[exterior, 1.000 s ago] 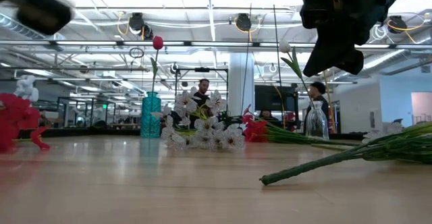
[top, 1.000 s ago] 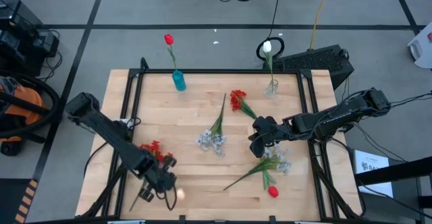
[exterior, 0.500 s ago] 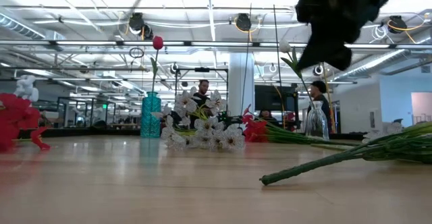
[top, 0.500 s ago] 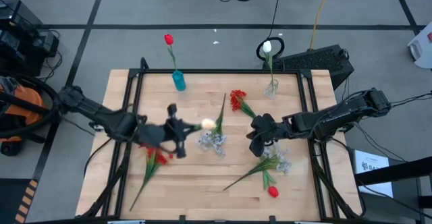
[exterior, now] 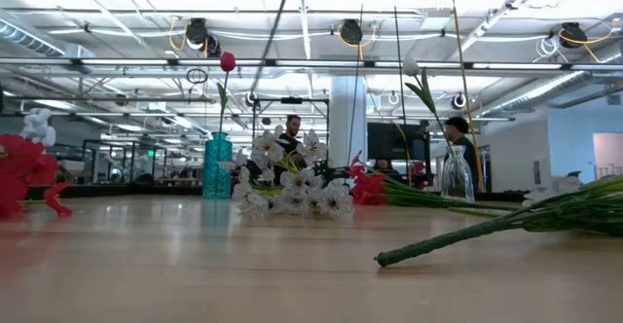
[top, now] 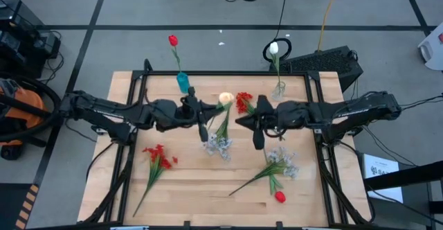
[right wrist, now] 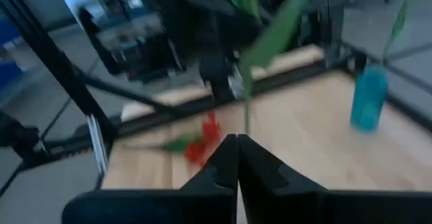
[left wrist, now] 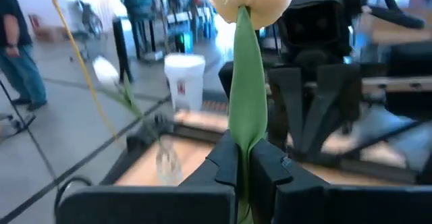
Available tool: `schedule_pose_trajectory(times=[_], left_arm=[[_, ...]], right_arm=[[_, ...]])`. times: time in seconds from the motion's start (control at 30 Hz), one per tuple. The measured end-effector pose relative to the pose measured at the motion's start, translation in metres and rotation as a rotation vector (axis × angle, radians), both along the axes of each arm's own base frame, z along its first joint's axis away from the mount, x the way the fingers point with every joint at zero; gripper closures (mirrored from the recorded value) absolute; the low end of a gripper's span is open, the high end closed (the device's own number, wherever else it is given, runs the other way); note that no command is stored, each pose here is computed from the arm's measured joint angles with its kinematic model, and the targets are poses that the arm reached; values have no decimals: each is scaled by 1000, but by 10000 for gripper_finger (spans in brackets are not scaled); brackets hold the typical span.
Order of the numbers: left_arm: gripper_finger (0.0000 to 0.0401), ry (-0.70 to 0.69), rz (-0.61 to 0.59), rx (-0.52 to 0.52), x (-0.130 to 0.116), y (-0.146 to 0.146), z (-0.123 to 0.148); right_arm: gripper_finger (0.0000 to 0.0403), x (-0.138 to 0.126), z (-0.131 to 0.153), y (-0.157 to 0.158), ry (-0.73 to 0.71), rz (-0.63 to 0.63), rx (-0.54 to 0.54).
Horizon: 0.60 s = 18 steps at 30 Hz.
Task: Sort flowers into vase by color
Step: Put the yellow flower into the transparent vase
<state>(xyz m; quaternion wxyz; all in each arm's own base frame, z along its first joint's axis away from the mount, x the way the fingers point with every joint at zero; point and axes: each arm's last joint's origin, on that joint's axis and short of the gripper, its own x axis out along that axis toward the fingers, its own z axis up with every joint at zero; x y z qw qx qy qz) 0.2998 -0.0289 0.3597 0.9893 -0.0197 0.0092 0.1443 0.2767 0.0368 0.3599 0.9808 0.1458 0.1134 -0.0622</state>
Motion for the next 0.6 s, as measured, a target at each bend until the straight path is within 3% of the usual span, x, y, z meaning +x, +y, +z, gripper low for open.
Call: schedule_pose_trajectory(times=[0.2,0.6], left_arm=[[389,-190,31,-22,-1,10,18],[389,-229,16,-22,-1,15,22]], right_arm=[[395,-1,23,-5,-64,-90,-56],[291,45,0,-1,-157,-121,-74]])
